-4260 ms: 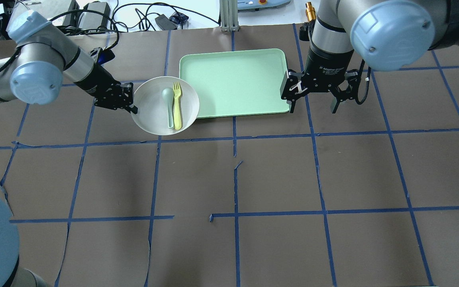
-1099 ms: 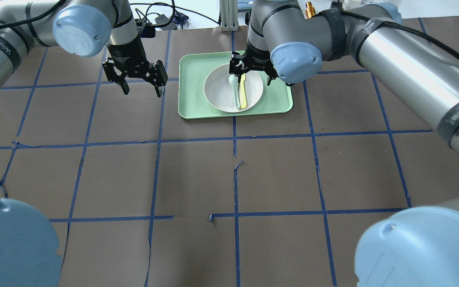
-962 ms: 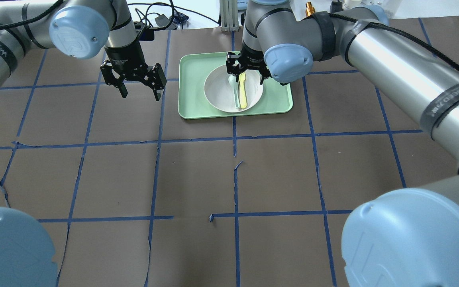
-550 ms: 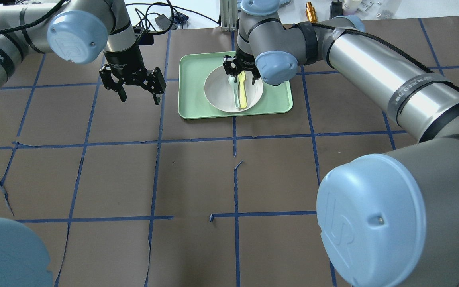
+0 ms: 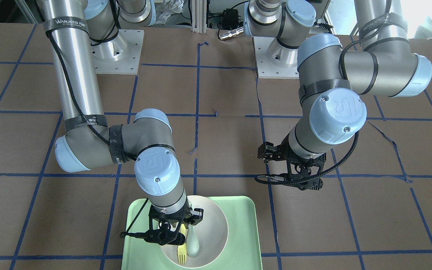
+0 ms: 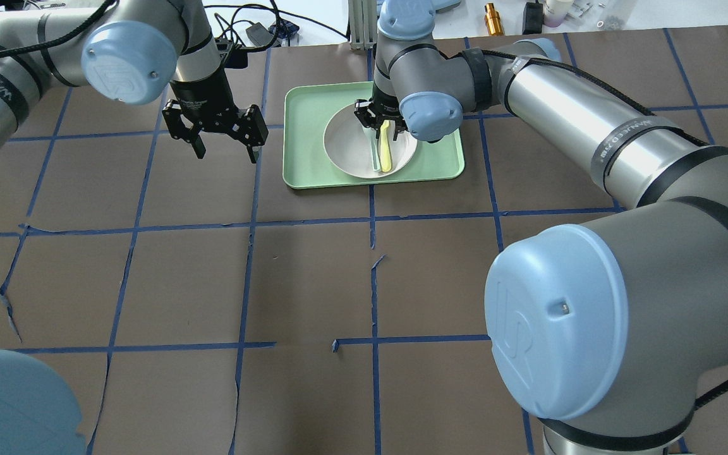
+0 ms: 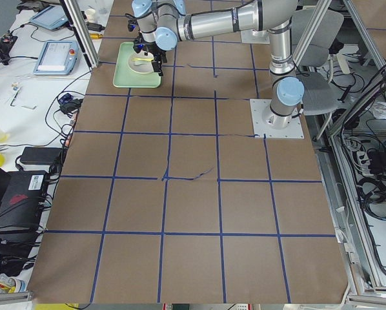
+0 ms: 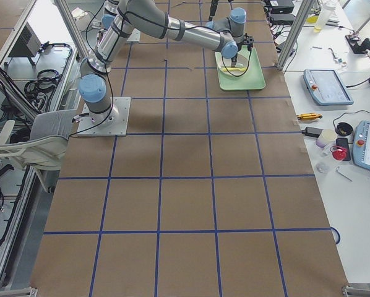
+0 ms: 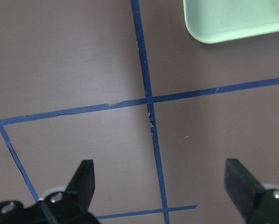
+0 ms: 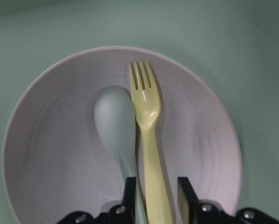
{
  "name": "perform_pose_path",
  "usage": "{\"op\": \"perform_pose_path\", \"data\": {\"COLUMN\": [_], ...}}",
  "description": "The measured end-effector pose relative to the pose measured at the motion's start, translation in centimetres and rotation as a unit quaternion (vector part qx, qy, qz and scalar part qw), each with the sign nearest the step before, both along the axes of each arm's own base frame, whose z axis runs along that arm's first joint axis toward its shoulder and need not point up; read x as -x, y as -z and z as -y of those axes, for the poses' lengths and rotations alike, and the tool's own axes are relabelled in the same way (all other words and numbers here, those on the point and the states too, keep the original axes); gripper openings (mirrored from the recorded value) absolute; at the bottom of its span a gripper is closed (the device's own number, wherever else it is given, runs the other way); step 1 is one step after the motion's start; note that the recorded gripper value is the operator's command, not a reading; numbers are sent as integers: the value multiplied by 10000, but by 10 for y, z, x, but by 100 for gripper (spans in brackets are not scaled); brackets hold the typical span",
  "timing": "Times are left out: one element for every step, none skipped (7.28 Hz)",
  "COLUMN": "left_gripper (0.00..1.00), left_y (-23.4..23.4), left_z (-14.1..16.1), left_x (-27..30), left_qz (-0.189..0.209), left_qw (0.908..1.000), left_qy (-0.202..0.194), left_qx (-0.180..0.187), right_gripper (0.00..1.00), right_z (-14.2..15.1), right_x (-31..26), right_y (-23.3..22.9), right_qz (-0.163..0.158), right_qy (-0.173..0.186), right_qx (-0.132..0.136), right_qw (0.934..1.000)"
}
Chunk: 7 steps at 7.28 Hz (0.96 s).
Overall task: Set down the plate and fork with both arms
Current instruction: 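Lower the right gripper and grasp the yellow fork on the plate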
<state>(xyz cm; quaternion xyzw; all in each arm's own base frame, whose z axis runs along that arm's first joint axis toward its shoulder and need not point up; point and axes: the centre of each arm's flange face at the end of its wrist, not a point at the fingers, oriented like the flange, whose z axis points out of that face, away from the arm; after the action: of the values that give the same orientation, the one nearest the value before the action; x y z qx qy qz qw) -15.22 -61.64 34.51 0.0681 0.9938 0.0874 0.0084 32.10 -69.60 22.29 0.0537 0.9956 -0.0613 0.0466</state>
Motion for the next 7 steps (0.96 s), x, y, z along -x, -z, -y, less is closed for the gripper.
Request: {"op": "perform_pose_path", "data": {"left_gripper": [100,100,100,100,100,100,100], "left_y": [2,5,7,7,8,8,9], "left_z": [-1,-2,-3,-3,-3,-3,-3], "left_x": [1,1,1,0,0,0,0], "left_qz": [2,1,0,-1,-1,-1,0], "left_qw": [10000,10000,10000,10000,10000,10000,10000], "left_qy": [5,8,9,7,6,7,7], "left_qx": [-16,-38,-44,-46,-52,-55,-57], "right_gripper": [43,43,43,43,43,43,43], "right_z": [2,3,3,3,3,3,3], "right_x": [-1,-1,-1,-1,-1,-1,-1], "right_y": [6,11,17,21,24,25,27], "right_qz": [2,4,6,6,5,5,7], "right_qy": [-1,-1,-2,-3,-4,-6,-10], "right_qx": [-23,-53,-93,-122,-138,-150,-166], "right_qw": [10000,10000,10000,9999,9999,9999,9999]}}
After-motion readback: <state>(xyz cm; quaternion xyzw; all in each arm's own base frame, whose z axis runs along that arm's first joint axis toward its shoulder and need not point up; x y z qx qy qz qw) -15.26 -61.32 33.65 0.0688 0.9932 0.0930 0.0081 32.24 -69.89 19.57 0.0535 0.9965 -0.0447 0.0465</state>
